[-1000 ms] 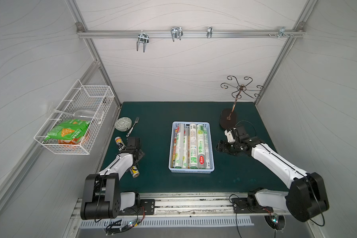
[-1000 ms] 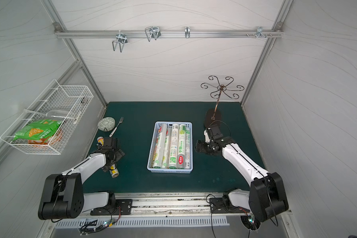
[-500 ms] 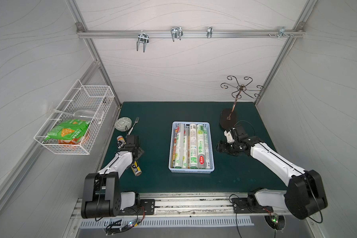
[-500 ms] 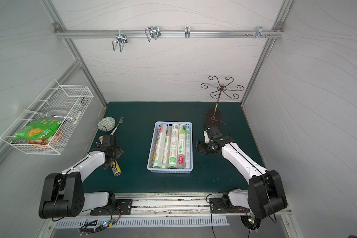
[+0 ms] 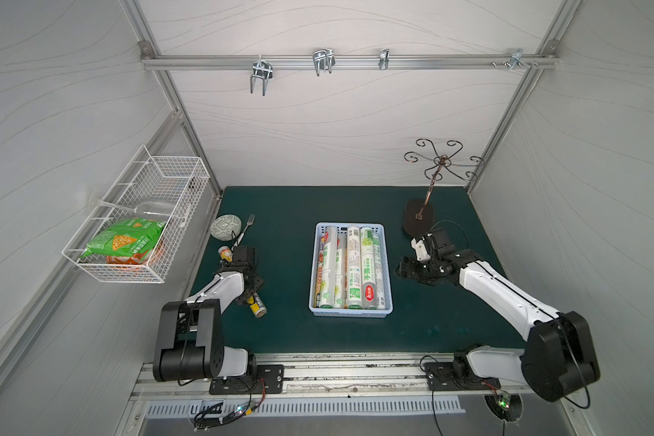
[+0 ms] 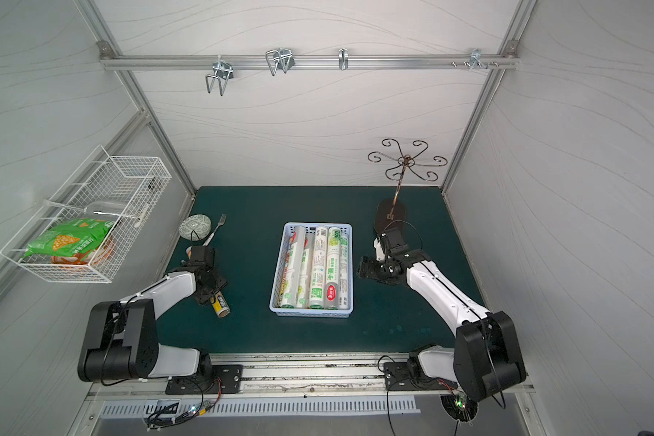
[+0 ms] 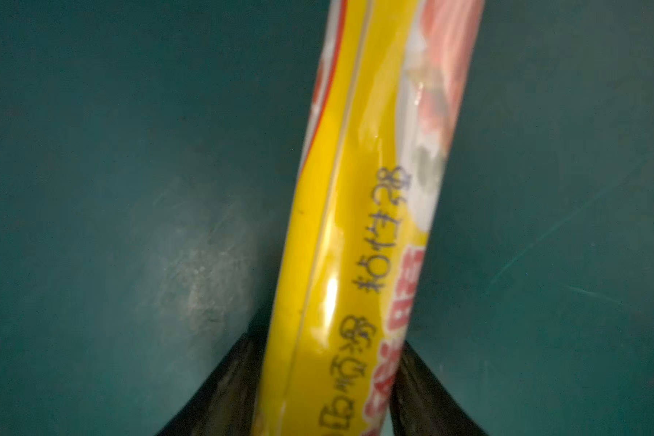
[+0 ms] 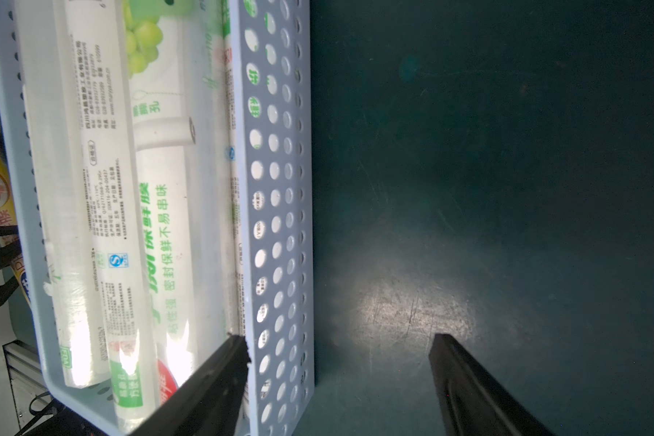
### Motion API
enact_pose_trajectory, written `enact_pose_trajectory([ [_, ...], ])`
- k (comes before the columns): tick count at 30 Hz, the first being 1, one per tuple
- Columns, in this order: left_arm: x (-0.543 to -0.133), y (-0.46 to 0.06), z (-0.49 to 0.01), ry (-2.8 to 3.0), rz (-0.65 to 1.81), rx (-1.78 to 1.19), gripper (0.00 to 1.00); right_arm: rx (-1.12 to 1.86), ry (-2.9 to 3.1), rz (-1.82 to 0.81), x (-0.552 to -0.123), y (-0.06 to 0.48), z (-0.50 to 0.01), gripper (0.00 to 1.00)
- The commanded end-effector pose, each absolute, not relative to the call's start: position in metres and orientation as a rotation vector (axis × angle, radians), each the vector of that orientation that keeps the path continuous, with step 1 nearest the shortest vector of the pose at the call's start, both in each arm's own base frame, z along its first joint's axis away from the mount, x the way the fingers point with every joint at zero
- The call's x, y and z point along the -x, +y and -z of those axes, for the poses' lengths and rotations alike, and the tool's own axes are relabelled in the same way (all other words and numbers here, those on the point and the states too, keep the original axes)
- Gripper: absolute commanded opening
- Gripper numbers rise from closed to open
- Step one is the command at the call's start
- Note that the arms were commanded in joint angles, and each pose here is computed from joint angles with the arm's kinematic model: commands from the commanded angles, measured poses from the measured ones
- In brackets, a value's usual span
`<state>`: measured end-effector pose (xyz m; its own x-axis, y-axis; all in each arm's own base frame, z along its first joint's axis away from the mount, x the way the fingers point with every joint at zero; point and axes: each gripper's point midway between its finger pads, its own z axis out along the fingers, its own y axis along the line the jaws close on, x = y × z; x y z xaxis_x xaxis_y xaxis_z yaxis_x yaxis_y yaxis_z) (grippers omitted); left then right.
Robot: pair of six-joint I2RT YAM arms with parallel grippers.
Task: Put the plastic wrap into the basket
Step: Pick up the plastic wrap from the center of the board.
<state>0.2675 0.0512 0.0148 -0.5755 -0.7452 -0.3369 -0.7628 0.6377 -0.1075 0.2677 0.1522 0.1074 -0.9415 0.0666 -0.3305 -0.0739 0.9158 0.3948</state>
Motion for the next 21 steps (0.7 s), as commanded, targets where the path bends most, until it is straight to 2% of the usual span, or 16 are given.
enact_pose_trajectory([
  [1,-0.282,0.031,-0.009,2.544,0.090,1.167,0.53,0.004,2.743,-0.594,-0.267,0.152,-0.105,0.81],
  [12,-0.285,-0.024,-0.012,2.624,0.174,0.961,0.35,-0.002,2.739,-0.603,-0.266,0.151,-0.105,0.81],
  [21,-0.281,-0.054,-0.062,2.591,0.227,0.783,0.26,-0.006,2.738,-0.616,-0.266,0.151,-0.105,0.81],
])
